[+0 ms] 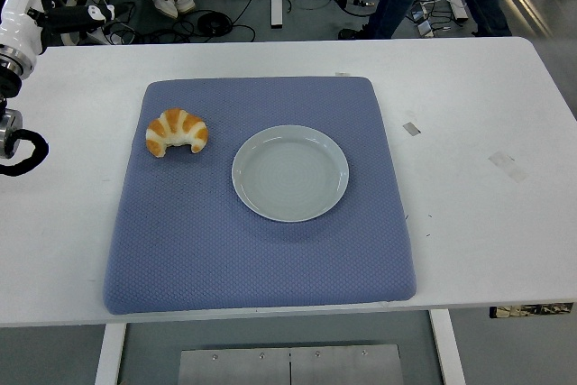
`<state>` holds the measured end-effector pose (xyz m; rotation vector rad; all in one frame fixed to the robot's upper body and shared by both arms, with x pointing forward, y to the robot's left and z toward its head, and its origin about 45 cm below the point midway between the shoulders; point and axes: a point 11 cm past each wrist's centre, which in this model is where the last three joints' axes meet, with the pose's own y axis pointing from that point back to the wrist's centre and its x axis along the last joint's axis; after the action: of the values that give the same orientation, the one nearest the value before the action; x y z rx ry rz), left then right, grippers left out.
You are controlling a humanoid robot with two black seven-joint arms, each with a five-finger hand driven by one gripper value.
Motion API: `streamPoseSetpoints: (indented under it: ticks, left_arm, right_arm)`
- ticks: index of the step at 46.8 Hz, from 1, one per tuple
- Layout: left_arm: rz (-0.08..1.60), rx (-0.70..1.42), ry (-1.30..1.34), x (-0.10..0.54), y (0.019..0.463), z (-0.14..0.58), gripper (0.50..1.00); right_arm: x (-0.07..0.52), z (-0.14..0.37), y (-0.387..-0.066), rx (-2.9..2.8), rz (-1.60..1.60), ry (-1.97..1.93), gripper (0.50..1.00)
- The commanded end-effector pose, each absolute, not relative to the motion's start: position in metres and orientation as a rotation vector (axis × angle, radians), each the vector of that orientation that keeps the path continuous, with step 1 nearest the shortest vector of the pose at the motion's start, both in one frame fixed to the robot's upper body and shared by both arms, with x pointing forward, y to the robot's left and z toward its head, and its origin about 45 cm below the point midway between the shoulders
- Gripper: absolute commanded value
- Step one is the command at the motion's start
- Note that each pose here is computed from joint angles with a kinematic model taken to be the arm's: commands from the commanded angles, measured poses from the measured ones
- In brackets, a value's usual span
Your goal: Place the bread on the plate
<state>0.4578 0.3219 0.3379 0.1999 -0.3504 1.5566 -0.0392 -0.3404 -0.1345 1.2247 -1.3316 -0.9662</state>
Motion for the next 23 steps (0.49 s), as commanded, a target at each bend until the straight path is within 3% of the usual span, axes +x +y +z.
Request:
streamPoseSetpoints:
  ticks: [1, 23]
  left_arm:
    - [1.554, 0.201, -0.349, 0.4579, 0.3207, 0.3371, 0.986]
    - [1.554, 0.199, -0.352, 0.4595, 0.3190, 0.3414, 0.986]
  right_arm:
    - [-0.0392, -0.1345, -0.3403, 1.225, -0.966, -1.331, 1.000]
    - [-0.0392, -0.1345, -0.3403, 1.225, -0.966, -1.331, 1.000]
